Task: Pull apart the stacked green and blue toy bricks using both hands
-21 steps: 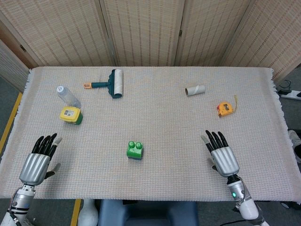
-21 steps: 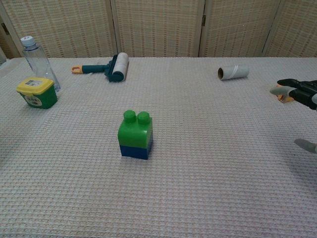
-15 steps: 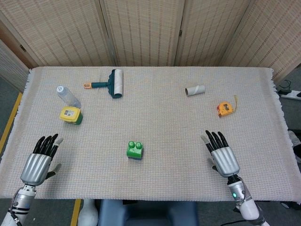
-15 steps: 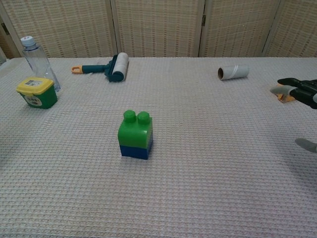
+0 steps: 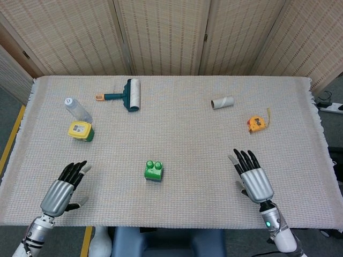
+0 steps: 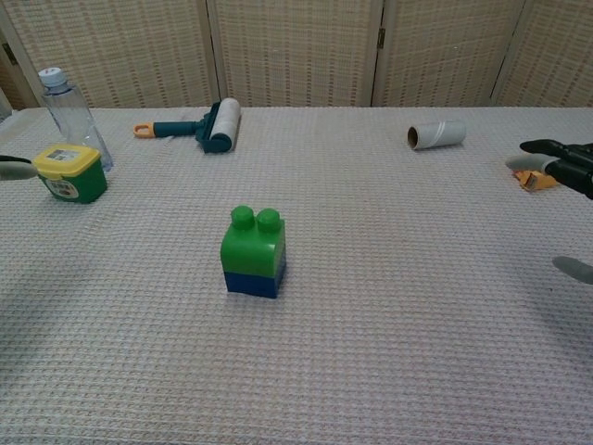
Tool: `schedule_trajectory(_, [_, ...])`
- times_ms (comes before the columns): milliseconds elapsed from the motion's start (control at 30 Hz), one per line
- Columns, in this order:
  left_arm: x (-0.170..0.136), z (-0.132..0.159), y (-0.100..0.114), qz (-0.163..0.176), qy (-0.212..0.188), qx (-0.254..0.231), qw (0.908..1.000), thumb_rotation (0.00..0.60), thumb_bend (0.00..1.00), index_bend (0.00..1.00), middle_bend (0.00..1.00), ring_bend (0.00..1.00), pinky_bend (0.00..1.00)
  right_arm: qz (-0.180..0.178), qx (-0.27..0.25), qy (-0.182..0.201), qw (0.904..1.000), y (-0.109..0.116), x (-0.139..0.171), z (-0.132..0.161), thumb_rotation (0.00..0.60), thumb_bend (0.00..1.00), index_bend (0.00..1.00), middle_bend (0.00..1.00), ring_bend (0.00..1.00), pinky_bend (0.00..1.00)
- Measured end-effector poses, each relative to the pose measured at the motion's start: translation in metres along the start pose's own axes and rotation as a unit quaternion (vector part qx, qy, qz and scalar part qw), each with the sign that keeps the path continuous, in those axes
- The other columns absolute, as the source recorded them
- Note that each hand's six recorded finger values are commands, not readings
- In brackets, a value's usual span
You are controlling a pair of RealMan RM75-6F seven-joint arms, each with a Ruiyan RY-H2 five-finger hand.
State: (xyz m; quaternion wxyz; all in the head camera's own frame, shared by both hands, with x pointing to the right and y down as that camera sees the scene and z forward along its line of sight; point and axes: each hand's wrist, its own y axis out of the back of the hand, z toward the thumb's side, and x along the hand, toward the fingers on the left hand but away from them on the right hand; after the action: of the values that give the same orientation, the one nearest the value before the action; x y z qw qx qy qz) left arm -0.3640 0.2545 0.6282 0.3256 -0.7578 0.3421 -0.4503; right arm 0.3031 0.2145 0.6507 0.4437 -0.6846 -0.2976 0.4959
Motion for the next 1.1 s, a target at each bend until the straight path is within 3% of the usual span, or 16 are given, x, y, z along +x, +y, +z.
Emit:
schedule_trajectory(200, [0.027,0.027,-0.022,-0.036,-0.027,-0.094,0.9945,0.6,0.29,0.06,0.12,0.0,0.0,-0.019,-0.02,0.025,0.9993,0.009,0.005,0.007,0.6,0.37,0.0,0.0,0.0,0.0])
schedule_trajectory(400, [0.065,0.035,-0.031,-0.05,0.002,-0.189,0.9806,0.6,0.29,0.07,0.15,0.0,0.0,-0.032,-0.047,0.045,0.9974,0.017,0.008,0.006,0.6,0.37,0.0,0.0,0.0,0.0])
schedule_trajectory(500, [0.082,0.039,-0.035,-0.058,0.02,-0.231,0.971,0.6,0.28,0.06,0.15,0.0,0.0,-0.027,-0.048,0.044,0.9975,0.016,0.007,0.004,0.6,0.37,0.0,0.0,0.0,0.0])
schedule_trajectory(733, [0.112,0.043,-0.054,-0.095,0.076,-0.329,0.9366,0.6,0.28,0.05,0.15,0.0,0.0,-0.024,-0.047,0.039,0.9978,0.015,0.004,0.002,0.6,0.37,0.0,0.0,0.0,0.0])
schedule_trajectory(833, [0.118,0.054,-0.061,-0.108,0.078,-0.36,0.9235,0.6,0.28,0.05,0.15,0.0,0.0,-0.025,-0.047,0.037,0.9979,0.016,0.004,0.001,0.6,0.37,0.0,0.0,0.0,0.0])
schedule_trajectory(1100, [0.125,0.082,-0.072,-0.108,0.037,-0.362,0.9251,0.6,0.27,0.05,0.15,0.0,0.0,-0.016,-0.046,0.034,0.9982,0.012,0.004,0.002,0.6,0.37,0.0,0.0,0.0,0.0])
